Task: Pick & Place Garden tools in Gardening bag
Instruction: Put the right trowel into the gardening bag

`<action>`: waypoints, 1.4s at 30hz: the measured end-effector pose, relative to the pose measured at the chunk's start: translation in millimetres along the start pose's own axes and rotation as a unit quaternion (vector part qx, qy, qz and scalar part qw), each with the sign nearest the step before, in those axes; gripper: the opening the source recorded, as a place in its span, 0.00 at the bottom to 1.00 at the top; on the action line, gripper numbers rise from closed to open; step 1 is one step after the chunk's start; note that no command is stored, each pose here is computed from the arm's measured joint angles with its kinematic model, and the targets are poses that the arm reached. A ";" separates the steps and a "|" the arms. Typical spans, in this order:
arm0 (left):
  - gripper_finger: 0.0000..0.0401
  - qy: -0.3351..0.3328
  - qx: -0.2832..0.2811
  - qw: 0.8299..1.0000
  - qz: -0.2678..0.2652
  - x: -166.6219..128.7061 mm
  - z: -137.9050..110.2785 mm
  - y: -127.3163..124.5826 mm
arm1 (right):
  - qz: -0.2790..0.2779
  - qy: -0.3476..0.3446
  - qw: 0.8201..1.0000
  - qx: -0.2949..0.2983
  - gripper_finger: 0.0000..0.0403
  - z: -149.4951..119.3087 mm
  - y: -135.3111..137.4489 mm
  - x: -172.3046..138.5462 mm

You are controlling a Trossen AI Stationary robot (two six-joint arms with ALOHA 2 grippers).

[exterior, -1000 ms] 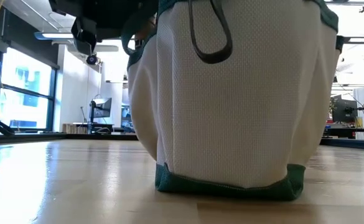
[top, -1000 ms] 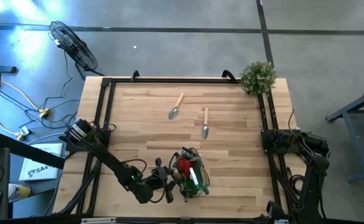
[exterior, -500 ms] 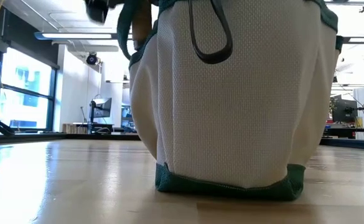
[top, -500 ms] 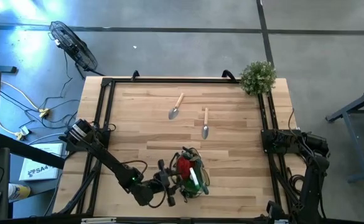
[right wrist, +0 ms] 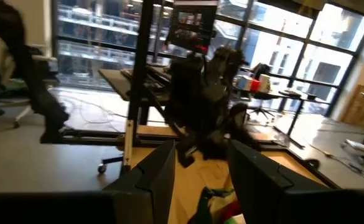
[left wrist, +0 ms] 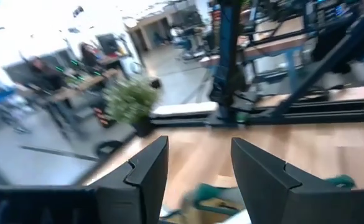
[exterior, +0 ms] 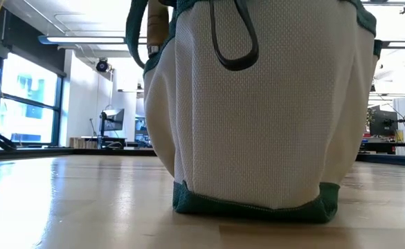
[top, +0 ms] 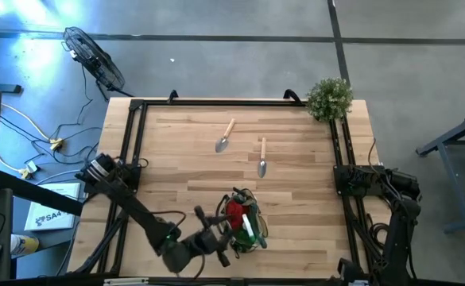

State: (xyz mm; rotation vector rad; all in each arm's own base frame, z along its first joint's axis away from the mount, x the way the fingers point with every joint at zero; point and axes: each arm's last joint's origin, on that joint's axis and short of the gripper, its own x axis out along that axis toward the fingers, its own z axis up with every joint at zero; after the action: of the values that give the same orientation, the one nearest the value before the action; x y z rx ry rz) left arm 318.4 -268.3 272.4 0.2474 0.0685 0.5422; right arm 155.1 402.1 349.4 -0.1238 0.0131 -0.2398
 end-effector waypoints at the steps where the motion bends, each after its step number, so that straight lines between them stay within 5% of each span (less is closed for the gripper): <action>1: 0.42 0.000 0.015 1.000 0.010 -4.0 7.1 -0.5 | 0.005 -0.001 1.000 0.000 0.34 -0.1 0.3 0.0; 11: 0.42 0.024 0.123 0.990 0.059 -52.7 65.9 0.0 | -0.017 0.003 1.000 0.002 0.34 0.3 -0.8 -9.2; 25: 0.42 0.031 0.052 0.994 0.094 -35.8 130.7 89.8 | -0.004 0.001 1.000 0.007 0.34 -7.4 1.1 -22.9; 33: 0.42 0.042 0.060 0.989 0.127 -15.7 134.8 111.8 | -0.019 0.003 1.000 0.000 0.34 -13.8 -0.2 -8.9; 37: 0.42 0.035 0.063 0.992 0.106 -29.1 129.0 102.6 | -0.053 0.008 0.999 -0.006 0.34 -5.8 -13.6 18.2; 42: 0.42 0.013 -0.019 0.998 0.053 -66.2 117.5 88.0 | -0.097 0.014 0.995 -0.006 0.34 16.9 -46.8 50.9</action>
State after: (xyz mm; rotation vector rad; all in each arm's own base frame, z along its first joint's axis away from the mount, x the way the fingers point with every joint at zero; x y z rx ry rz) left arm 232.8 -255.0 408.2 0.2077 0.0705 0.6515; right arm 194.0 347.0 372.0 -0.1338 0.0299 -0.4350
